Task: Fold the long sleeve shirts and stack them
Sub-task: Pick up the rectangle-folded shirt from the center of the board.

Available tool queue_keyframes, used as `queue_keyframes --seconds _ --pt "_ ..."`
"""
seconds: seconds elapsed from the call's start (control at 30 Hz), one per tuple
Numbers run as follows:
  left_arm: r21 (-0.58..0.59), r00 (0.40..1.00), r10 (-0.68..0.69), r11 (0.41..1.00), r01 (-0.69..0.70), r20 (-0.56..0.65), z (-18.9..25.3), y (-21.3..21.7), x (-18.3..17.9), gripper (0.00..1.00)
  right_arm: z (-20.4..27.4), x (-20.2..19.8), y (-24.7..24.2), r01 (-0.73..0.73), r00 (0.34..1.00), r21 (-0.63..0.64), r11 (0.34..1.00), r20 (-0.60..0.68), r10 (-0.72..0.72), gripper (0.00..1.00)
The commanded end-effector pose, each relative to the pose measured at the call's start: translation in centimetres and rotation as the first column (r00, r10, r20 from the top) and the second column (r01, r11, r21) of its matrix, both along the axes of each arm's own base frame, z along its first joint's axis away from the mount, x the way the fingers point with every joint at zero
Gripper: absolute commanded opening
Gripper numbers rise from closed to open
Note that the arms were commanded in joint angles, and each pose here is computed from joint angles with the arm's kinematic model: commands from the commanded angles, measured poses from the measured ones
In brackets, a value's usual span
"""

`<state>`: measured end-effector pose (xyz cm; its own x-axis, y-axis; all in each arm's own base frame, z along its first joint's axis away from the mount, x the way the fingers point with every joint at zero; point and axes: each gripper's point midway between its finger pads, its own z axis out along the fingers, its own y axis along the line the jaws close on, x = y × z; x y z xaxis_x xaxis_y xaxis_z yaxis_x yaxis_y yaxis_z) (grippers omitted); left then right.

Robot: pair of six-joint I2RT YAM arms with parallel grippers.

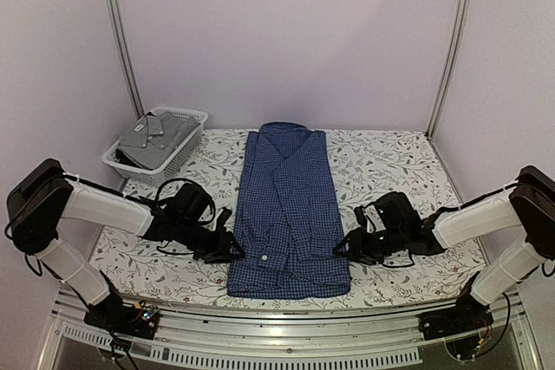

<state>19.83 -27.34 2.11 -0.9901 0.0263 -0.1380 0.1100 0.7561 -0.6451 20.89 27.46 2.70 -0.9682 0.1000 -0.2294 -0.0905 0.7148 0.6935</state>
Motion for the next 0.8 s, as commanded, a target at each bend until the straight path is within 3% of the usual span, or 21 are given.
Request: queue_keyframes --seconds 0.0,0.33,0.77 --pt "0.032 0.999 -0.014 0.999 0.016 -0.045 -1.2 0.0 -0.9 0.41 -1.6 -0.7 -0.5 0.003 0.999 -0.022 1.000 -0.049 -0.004 0.42" --pt "0.005 0.998 -0.028 1.000 0.028 -0.055 -0.6 -1.1 -1.0 0.33 -1.7 -0.7 -0.2 -0.001 0.998 -0.013 1.000 -0.064 0.000 0.29" --pt "-0.070 0.997 -0.036 0.997 0.031 -0.070 1.2 -2.7 -1.3 0.15 0.2 -0.4 0.6 -0.011 0.999 0.039 0.999 -0.044 0.013 0.08"
